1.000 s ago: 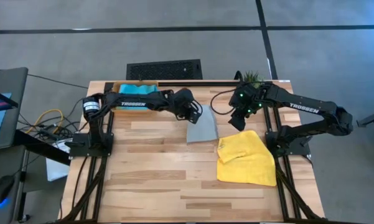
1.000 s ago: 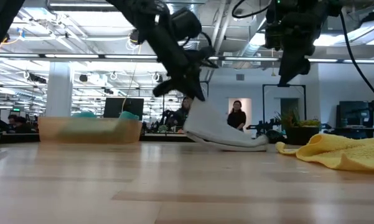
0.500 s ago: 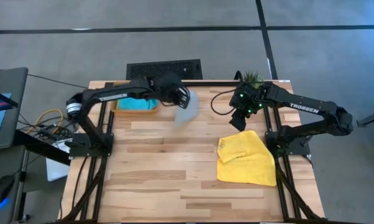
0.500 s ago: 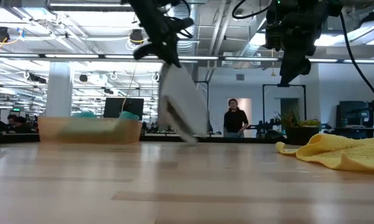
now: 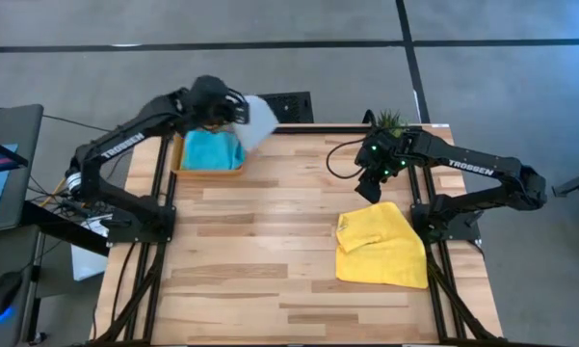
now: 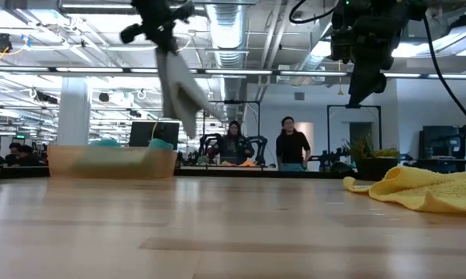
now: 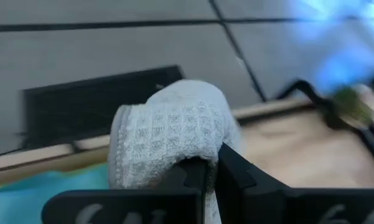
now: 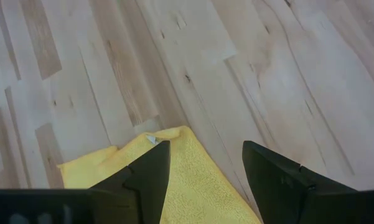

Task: Fold microfiber towels
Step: Put the gray microfiber towel into the orange bin

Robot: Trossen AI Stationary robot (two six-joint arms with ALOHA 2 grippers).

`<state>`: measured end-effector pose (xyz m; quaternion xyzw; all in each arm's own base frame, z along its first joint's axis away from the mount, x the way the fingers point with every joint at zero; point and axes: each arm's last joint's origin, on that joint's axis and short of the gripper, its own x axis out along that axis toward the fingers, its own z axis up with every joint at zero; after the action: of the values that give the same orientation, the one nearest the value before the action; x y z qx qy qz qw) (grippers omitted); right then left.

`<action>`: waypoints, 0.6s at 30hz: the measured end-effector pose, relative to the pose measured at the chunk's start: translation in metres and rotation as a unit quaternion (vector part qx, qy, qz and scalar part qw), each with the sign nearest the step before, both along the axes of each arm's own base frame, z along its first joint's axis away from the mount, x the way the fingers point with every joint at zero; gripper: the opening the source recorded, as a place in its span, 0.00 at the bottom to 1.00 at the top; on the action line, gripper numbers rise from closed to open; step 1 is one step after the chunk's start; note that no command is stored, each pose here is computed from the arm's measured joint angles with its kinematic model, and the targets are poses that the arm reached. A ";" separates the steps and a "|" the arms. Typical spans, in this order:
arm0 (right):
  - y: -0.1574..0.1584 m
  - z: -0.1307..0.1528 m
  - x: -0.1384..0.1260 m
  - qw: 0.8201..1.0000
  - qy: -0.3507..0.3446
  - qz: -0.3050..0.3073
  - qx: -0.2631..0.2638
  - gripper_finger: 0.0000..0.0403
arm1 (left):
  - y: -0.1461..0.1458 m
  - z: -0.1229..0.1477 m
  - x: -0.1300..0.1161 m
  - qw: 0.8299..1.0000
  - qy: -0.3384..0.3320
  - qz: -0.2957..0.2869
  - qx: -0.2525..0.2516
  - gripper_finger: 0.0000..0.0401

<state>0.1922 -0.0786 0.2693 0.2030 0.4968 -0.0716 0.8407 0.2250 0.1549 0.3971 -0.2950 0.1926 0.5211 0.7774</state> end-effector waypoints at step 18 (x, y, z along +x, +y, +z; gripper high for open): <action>-0.001 0.001 0.001 1.000 -0.009 -0.001 -0.004 0.56 | 0.068 -0.022 -0.056 0.993 0.058 0.094 -0.033 0.00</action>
<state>0.1937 -0.0794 0.2701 0.2006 0.4890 -0.0722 0.8458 0.1689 0.2231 0.3753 -0.3069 0.2260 0.6010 0.7025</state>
